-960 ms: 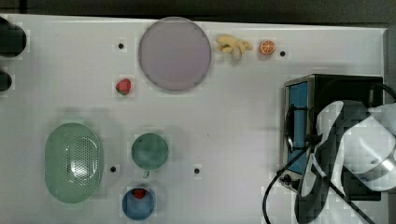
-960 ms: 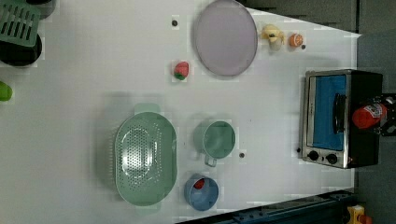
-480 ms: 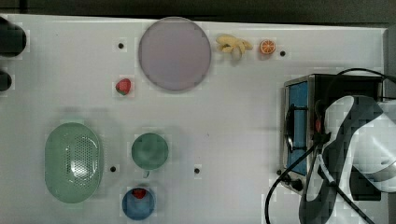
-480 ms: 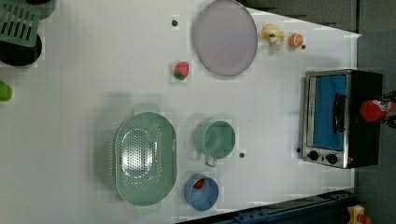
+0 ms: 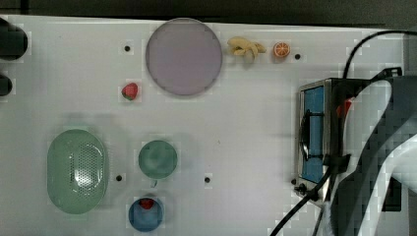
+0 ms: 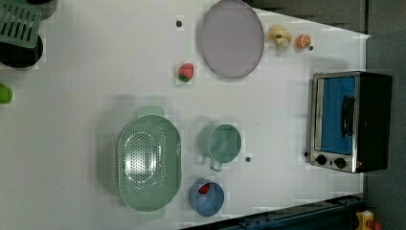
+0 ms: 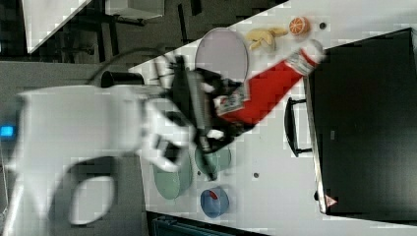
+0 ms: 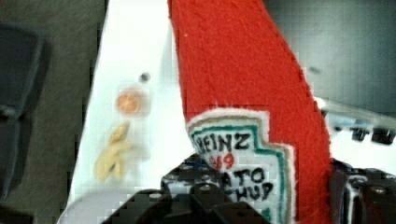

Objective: Pick Ketchup from oven and place it on table.

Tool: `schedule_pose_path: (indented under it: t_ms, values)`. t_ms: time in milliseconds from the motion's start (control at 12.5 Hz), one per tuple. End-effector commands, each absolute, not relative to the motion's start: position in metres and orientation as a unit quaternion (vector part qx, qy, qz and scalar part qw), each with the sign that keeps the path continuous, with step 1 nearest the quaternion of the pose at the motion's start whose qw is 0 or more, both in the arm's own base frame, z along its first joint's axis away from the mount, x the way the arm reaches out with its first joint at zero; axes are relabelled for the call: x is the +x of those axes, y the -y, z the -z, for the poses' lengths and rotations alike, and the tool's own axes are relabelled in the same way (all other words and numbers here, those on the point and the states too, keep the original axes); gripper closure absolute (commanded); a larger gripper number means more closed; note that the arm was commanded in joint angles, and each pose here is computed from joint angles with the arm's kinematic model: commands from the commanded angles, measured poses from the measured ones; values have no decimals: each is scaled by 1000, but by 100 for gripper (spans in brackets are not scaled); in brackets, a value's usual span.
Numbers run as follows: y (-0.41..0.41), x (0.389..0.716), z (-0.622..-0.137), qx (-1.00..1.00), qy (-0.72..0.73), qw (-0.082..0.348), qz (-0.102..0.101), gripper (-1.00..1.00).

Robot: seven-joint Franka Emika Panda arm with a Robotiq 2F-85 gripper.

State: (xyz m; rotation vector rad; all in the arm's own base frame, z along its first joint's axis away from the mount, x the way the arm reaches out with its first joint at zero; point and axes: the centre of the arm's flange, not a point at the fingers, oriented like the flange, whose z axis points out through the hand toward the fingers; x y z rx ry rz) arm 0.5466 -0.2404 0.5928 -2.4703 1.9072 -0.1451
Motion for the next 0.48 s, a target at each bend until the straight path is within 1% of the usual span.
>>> schedule_pose_path:
  t_ms: [80, 320, 400, 480]
  values:
    - [113, 580, -576, -855, -518, 14, 6, -24]
    - [54, 588, -564, -878, -478, 13, -7, -24]
    - [26, 583, -527, -885, -465, 1, -38, -24]
    - [24, 581, -511, -885, -463, -4, -46, -24]
